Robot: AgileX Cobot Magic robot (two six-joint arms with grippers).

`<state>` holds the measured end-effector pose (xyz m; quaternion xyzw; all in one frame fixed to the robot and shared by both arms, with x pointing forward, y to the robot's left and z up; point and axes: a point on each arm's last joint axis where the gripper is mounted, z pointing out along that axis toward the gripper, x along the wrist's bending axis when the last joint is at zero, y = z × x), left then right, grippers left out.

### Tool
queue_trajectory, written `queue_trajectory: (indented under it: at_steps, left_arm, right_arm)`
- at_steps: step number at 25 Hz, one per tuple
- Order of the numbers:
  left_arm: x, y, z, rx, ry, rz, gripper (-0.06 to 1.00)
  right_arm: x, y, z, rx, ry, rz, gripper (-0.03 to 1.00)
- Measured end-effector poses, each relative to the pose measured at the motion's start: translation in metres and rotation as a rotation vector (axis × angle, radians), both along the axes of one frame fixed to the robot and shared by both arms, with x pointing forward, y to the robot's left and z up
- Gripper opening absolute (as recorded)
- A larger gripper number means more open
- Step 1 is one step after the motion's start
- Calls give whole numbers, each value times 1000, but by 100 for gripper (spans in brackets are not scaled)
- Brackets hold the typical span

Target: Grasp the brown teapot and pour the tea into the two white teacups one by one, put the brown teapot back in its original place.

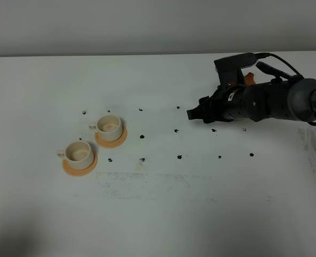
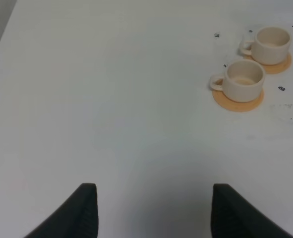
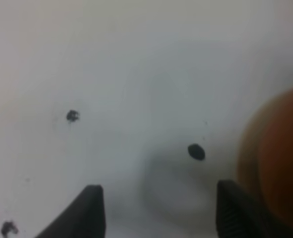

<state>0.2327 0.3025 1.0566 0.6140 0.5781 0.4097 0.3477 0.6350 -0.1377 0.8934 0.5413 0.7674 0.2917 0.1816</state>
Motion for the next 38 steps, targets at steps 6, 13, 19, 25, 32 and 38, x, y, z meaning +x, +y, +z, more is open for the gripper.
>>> queue_trajectory:
  at_steps: [6, 13, 19, 25, 32, 38]
  left_arm:
    - [0, 0, 0, 0, 0, 0, 50]
    - [0, 0, 0, 0, 0, 0, 50]
    - [0, 0, 0, 0, 0, 0, 50]
    - [0, 0, 0, 0, 0, 0, 50]
    - [0, 0, 0, 0, 0, 0, 50]
    - [0, 0, 0, 0, 0, 0, 50]
  right_arm:
    - [-3, -2, -3, -12, 44, -1, 48]
    - [-6, -3, -5, -28, 94, 3, 48]
    - [-7, -3, -6, -31, 96, 5, 48]
    - [-6, -6, -6, -28, 99, -7, 48]
    - [-4, -13, -6, -30, 111, -27, 48]
    - [-3, -17, -4, -32, 119, -36, 47]
